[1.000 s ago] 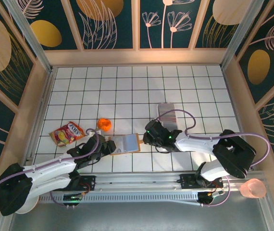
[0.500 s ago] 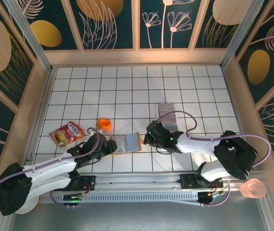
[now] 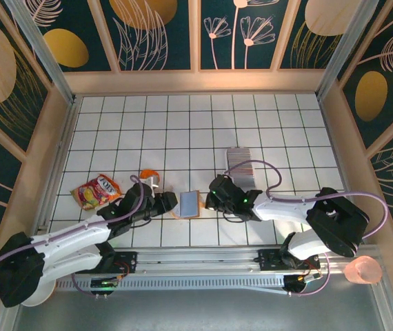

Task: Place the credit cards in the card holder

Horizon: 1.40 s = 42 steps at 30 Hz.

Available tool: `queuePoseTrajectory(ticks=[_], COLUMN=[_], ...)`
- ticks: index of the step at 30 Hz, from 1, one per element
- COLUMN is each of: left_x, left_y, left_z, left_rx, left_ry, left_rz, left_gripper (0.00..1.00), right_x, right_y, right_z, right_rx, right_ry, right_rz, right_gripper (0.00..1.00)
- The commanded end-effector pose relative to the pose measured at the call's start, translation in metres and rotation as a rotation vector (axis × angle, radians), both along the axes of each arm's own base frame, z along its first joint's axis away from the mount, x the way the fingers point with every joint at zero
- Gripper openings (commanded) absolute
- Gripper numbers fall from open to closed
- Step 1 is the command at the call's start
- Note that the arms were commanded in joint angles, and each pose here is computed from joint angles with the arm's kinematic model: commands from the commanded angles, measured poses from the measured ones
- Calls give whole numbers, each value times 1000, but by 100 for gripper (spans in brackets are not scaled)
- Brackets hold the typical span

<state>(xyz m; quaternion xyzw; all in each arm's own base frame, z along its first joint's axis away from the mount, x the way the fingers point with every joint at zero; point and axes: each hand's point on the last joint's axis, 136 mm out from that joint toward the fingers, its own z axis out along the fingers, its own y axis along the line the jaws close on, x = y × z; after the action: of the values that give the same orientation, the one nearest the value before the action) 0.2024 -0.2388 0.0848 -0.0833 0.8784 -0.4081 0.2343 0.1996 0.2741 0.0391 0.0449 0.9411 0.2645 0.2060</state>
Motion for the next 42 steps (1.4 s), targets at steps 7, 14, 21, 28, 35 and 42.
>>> queuePoseTrajectory(ticks=[7,14,21,28,35,42], left_x=[7,-5,-14,-16,-17,-18], left_y=[-33,-12,-3,-8,-7,-10], left_z=[-16,-71,-94,-87,-79,-62], left_rx=[-21,104,124,73,57,22], left_ry=[24,136,204,203,173,146], left_rz=[-83,-40,-10,-25,-36,-58], left_gripper=[31,9,0,0,0,0], right_x=[-1,-2,-1,1,6,4], right_y=[13,20,39,70,89,80], right_z=[15,25,43,45,25,-7], right_rx=[47,96,205,304,286,203], right_ry=[-33,-30,-38,-6,45,103], right_rz=[3,12,30,76,85,46], right_gripper=[0,0,0,0,0,0])
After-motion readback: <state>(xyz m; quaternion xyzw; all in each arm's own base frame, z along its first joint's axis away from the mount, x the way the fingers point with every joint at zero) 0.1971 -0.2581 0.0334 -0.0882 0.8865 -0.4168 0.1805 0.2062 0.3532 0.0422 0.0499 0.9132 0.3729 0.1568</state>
